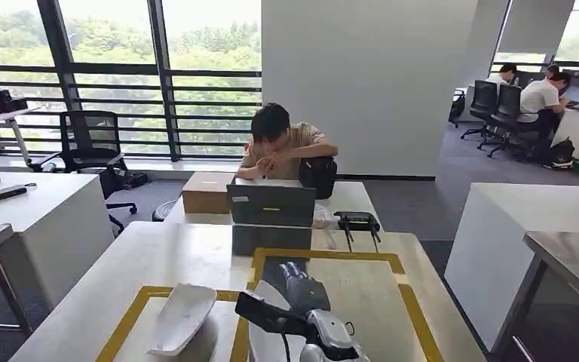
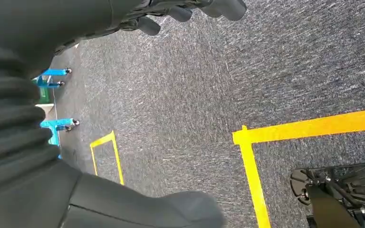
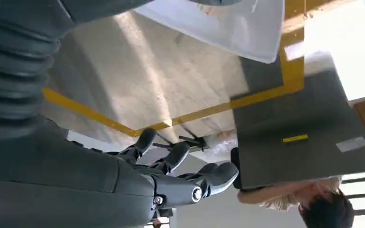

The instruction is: Take the parts from the cabinet and place them on the table.

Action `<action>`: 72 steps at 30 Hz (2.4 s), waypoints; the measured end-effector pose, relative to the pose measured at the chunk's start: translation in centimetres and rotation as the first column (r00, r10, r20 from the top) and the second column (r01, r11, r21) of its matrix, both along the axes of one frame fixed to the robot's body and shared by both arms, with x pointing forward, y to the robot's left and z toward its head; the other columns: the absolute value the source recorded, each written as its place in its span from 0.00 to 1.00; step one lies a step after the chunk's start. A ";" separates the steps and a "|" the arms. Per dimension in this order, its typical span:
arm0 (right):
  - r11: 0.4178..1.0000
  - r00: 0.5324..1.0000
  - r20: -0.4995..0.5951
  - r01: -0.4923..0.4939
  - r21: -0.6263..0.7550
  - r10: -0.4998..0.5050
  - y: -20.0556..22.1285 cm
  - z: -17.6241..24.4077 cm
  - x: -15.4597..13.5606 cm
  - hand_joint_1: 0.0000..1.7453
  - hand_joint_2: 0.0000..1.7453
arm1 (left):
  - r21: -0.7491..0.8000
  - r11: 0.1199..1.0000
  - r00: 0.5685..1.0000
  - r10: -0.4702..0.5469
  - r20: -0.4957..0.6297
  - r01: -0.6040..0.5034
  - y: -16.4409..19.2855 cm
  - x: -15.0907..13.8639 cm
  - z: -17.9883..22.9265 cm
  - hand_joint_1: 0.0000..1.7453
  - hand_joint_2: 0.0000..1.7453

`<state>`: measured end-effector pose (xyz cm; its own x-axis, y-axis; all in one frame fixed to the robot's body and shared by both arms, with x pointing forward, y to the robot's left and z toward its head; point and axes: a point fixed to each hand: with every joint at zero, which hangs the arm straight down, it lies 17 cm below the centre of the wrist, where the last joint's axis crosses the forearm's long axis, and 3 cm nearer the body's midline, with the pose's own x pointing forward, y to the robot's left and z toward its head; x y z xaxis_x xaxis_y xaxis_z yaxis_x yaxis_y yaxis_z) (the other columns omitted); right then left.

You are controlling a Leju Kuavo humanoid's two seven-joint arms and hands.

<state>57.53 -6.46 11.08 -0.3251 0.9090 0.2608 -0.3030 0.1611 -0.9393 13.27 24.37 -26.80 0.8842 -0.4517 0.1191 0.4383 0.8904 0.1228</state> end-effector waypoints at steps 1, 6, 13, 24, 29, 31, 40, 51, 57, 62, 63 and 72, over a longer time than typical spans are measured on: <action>1.000 1.000 0.010 -0.003 0.022 0.003 0.1 0.4 0.1 0.00 0.00 | 0.002 1.000 1.000 0.000 0.000 0.000 0.1 0.0 0.0 0.00 0.00; 0.978 0.998 0.064 -0.039 0.204 0.027 0.9 3.8 0.8 0.00 0.00 | 0.005 1.000 1.000 0.016 0.010 -0.016 0.6 -0.1 -0.1 0.00 0.00; 0.825 0.974 0.228 -0.129 0.550 0.000 1.2 13.7 1.4 0.00 0.00 | 0.015 0.999 0.999 0.034 0.023 -0.035 1.4 -1.1 -0.4 0.00 0.00; 0.619 0.863 0.487 -0.311 0.721 -0.133 -3.8 22.7 -5.5 0.00 0.00 | 0.027 0.999 1.000 0.024 0.010 -0.024 1.5 -2.1 -0.6 0.00 0.00; 0.561 0.820 0.548 -0.379 0.736 -0.164 -4.5 25.8 -7.6 0.00 0.00 | 0.022 0.999 0.999 0.031 0.012 -0.031 1.4 -2.2 -0.6 0.00 0.00; 0.535 0.796 0.575 -0.408 0.740 -0.188 -5.0 27.1 -8.7 0.00 0.00 | 0.022 0.999 1.000 0.028 0.011 -0.029 1.4 -2.3 -0.7 0.00 0.00; 0.429 0.689 0.676 -0.544 0.721 -0.263 -7.1 31.4 -13.7 0.00 0.00 | 0.025 0.999 0.999 0.032 0.011 -0.032 1.5 -2.4 -0.7 0.00 0.00; 0.415 0.660 0.697 -0.571 0.708 -0.281 -8.0 32.0 -15.2 0.00 0.00 | 0.022 0.999 0.999 0.044 0.005 -0.044 1.5 -2.7 -0.7 0.00 0.00; 0.380 0.589 0.738 -0.633 0.674 -0.329 -9.2 33.1 -17.3 0.00 0.00 | 0.019 0.998 0.998 0.062 -0.002 -0.062 1.5 -3.2 -0.8 0.00 0.00; 0.334 0.525 0.751 -0.680 0.653 -0.400 -10.8 33.7 -19.9 0.00 0.00 | 0.008 0.998 0.998 0.065 -0.018 -0.065 1.1 -3.7 -0.9 0.00 0.00; 0.320 0.523 0.749 -0.686 0.653 -0.407 -11.0 33.8 -20.3 0.00 0.00 | 0.010 0.998 0.998 0.059 -0.023 -0.059 1.1 -3.8 -0.9 0.00 0.00; 0.390 0.401 0.780 -0.699 0.599 -0.481 -13.7 33.0 -23.0 0.00 0.00 | 0.009 0.999 0.999 0.036 -0.032 -0.036 0.8 -3.6 -0.8 0.00 0.00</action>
